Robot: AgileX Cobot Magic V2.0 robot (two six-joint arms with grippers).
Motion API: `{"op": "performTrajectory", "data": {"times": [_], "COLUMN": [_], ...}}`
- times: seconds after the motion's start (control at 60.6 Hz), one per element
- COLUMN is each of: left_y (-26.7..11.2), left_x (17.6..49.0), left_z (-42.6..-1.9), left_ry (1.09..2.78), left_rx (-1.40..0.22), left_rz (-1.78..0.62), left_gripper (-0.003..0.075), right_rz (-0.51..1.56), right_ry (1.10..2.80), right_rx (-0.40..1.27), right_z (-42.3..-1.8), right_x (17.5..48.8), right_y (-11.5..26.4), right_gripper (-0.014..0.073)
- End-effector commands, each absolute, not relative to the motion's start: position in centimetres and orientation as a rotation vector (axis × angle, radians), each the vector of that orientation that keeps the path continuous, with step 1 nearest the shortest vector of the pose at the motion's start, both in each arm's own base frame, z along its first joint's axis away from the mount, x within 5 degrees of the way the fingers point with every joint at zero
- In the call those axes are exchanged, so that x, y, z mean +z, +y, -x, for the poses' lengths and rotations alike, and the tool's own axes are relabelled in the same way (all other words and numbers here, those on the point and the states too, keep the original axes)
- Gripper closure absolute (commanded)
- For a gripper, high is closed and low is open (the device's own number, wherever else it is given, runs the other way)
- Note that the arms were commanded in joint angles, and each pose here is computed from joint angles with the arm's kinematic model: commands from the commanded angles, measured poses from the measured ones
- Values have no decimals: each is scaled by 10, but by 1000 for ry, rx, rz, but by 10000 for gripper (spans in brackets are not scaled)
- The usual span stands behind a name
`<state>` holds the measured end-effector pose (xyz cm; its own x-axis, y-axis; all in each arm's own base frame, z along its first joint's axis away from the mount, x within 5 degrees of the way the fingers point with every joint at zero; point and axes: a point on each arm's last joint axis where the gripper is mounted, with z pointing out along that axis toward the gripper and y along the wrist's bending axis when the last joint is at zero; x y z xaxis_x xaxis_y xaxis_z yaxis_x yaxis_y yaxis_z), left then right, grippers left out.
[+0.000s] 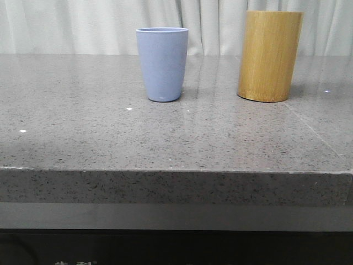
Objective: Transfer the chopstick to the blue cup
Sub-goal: 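Carry the pink chopstick over and lower it into the blue cup, then open the right gripper to release the chopstick in the cup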
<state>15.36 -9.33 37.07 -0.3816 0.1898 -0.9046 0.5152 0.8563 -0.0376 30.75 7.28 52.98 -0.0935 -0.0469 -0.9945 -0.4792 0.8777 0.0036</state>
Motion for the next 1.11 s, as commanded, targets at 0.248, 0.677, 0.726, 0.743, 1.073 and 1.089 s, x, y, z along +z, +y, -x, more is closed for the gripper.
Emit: {"op": "performTrajectory", "data": {"times": [0.248, 0.677, 0.726, 0.743, 1.073, 1.089], "left_y": [-94, -94, -94, -94, -94, -94], "left_x": [388, 388, 388, 388, 388, 388], "left_z": [-154, -154, -154, -154, -154, -154], "left_ry": [1857, 1857, 1857, 1857, 1857, 1857], "left_rx": [-414, -414, -414, -414, -414, -414], "left_rz": [-486, -486, -486, -486, -486, -486], "left_gripper": [349, 422, 428, 428, 428, 428], "right_rz": [567, 614, 616, 618, 634, 634], "right_ry": [1469, 1646, 1663, 1668, 1708, 1706], "right_rx": [534, 568, 569, 569, 574, 574], "right_z": [-279, -351, -356, -357, -365, -364], "right_x": [553, 478, 471, 469, 457, 458], "right_y": [140, 189, 192, 192, 196, 196], "right_gripper": [663, 663, 661, 659, 155, 141]}}
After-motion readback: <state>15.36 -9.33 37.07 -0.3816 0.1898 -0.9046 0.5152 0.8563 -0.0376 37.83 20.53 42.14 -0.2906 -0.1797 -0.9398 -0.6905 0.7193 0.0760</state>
